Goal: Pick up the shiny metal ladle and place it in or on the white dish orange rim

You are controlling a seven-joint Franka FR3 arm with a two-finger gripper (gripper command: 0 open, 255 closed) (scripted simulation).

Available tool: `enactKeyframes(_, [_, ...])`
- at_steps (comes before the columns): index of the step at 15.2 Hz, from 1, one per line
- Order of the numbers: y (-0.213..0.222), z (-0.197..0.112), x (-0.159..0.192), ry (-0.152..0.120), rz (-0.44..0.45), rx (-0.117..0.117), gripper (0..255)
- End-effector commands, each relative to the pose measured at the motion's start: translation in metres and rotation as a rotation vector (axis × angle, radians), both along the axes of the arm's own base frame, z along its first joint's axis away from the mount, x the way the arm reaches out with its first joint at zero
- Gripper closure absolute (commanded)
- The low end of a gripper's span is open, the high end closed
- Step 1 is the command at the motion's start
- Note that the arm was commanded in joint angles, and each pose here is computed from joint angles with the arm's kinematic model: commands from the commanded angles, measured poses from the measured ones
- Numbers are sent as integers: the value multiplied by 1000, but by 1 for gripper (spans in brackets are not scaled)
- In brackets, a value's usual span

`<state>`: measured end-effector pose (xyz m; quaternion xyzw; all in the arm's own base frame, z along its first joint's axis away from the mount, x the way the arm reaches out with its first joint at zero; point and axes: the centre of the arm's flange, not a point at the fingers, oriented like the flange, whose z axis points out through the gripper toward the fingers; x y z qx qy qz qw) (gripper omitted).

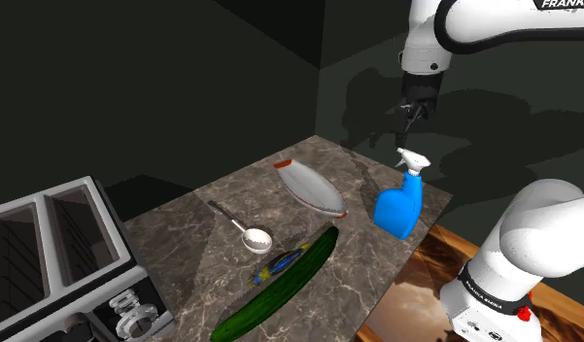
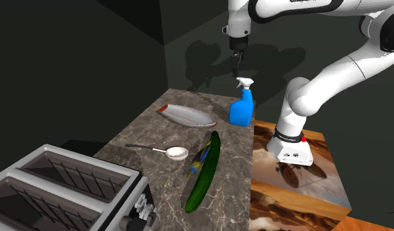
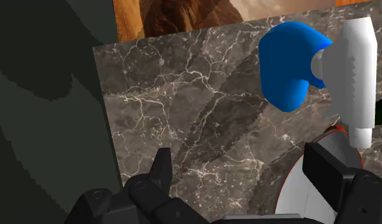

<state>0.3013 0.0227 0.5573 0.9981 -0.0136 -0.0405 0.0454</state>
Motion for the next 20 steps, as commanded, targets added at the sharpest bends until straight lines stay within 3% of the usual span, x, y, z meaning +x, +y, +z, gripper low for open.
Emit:
enactKeyframes(1, [0,0,0,0,0,0,0])
enactKeyframes(20, [171,-106,119,-25,50,128,0])
